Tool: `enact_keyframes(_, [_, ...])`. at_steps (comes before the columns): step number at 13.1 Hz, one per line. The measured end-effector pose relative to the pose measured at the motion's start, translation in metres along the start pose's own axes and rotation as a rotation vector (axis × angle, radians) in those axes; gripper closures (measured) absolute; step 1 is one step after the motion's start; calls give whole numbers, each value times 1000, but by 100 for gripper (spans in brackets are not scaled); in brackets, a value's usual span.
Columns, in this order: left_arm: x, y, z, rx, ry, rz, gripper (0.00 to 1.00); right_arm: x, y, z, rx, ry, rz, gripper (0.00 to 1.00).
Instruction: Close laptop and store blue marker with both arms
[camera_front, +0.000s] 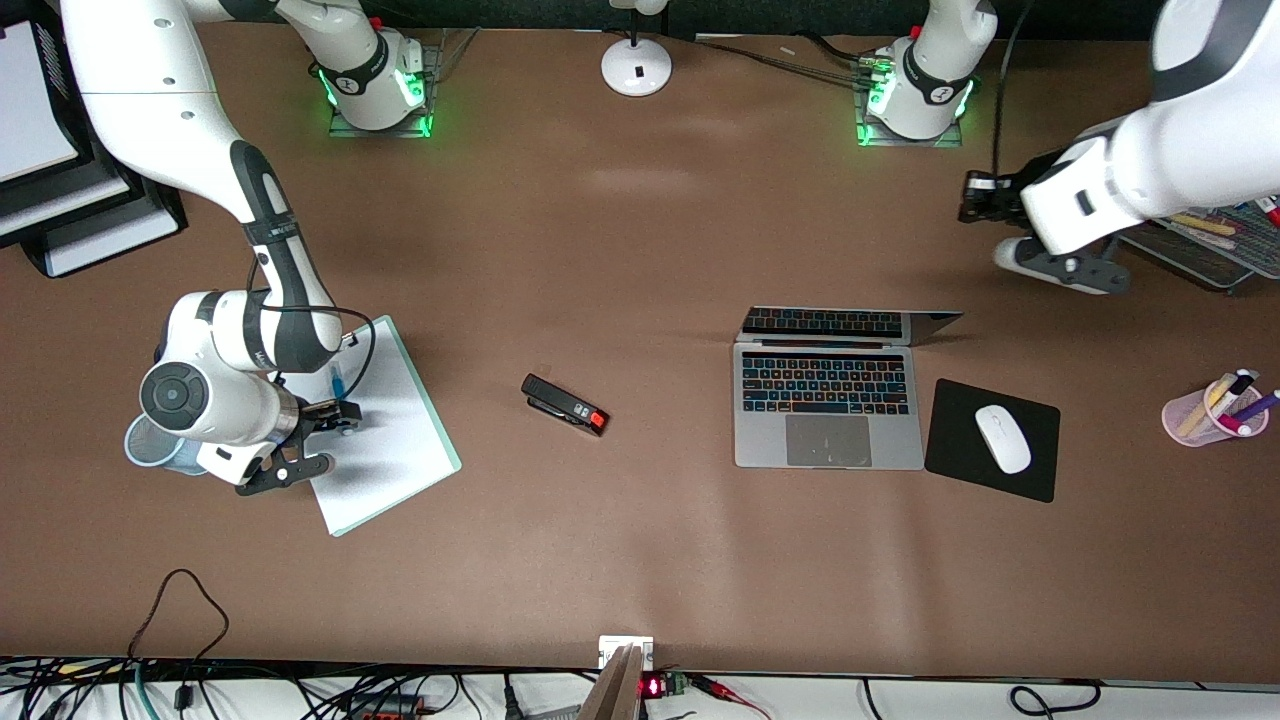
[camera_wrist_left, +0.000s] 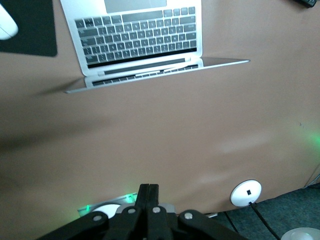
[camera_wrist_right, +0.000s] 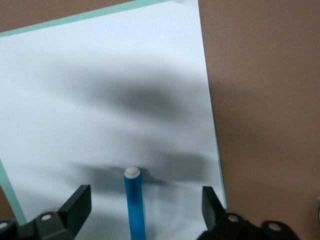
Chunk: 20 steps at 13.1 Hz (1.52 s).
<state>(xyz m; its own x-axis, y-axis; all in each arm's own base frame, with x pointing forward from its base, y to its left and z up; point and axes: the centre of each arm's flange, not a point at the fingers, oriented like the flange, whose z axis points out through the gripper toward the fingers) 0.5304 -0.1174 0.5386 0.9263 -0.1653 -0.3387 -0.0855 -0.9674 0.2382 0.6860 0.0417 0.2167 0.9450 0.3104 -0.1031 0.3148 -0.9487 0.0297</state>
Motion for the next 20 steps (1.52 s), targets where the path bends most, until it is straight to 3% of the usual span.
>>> enact_keyframes(1, [2, 8, 8, 9, -7, -42, 99, 0, 0, 0, 0, 0, -1, 5])
enact_keyframes(2, [3, 19, 18, 28, -18, -80, 99, 0, 0, 1, 0, -2, -4, 11])
enact_keyframes(3, [5, 36, 30, 56, -20, -116, 99, -1, 0, 2, 1, -5, -7, 24])
enact_keyframes(7, [12, 93, 89, 161, 42, -172, 99, -5, -1, 8, 5, -17, -16, 25])
enact_keyframes(11, [26, 81, 140, 207, 99, -177, 99, -5, -2, 9, 5, -19, -20, 29])
enact_keyframes(17, [45, 58, 192, 183, 159, -190, 99, -7, -5, 13, 8, -28, -26, 35])
enact_keyframes(20, [59, 57, 196, 154, 221, -183, 99, -5, -14, 16, 9, -33, -39, 39])
